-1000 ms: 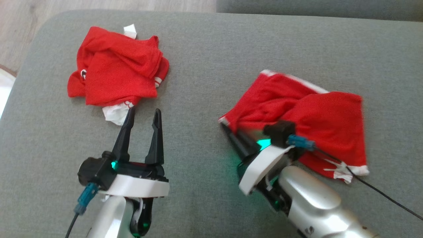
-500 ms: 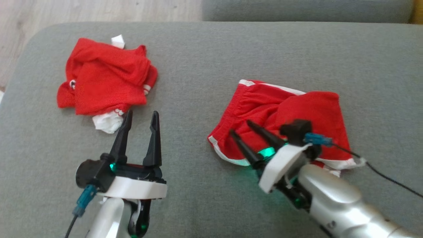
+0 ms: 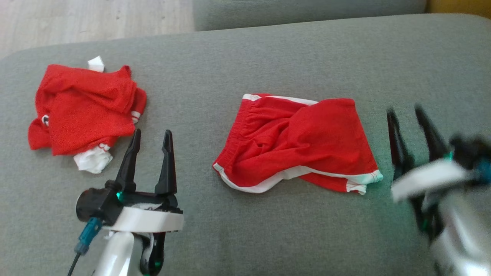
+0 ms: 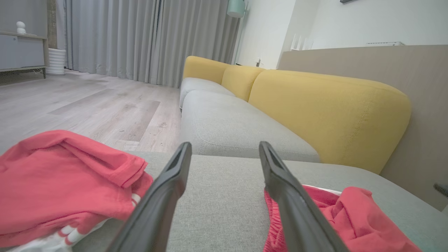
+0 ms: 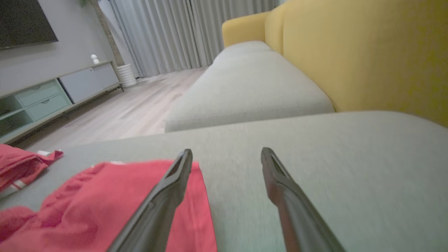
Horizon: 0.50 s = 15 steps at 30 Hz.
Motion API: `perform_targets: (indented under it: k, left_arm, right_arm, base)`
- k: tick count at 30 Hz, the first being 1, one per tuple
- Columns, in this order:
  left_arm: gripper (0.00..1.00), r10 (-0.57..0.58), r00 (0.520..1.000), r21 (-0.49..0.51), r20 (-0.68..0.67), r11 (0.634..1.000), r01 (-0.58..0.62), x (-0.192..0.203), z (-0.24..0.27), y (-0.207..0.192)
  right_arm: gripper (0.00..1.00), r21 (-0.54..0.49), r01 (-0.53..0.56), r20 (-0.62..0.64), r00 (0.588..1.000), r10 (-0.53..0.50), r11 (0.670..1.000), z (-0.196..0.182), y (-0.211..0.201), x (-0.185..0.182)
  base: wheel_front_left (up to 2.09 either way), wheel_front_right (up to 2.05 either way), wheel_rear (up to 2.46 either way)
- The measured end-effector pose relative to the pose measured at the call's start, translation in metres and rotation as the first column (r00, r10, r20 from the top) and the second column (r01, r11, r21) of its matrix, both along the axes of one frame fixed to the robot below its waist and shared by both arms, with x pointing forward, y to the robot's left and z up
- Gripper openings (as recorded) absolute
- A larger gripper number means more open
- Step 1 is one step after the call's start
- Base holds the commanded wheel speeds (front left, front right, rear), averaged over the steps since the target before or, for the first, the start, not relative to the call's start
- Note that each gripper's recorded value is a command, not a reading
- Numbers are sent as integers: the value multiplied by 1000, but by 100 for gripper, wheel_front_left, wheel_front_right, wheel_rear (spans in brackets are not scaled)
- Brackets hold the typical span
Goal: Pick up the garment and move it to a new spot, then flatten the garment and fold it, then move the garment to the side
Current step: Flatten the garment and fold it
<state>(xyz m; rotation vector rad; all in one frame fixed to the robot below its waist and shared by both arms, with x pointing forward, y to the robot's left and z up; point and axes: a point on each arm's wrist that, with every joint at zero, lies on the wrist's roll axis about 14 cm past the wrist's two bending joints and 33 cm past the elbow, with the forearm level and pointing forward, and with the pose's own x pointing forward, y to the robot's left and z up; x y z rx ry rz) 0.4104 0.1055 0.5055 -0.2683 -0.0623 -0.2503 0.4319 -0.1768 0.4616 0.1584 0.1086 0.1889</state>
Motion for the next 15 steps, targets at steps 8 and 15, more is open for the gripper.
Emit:
perform_targets:
  k: [8, 15]
  left_arm:
    - [100, -44, 998, 29, -52, 999, 45, 1, -20, -12]
    - [100, -239, 956, 158, -172, 951, 266, -15, -65, -48]
  right_arm:
    - [100, 32, 90, -104, 991, -86, 995, -42, 11, -44]
    - [100, 18, 109, -60, 992, -108, 994, -31, 6, -31]
  base:
    - [0, 0, 0]
    - [0, 0, 0]
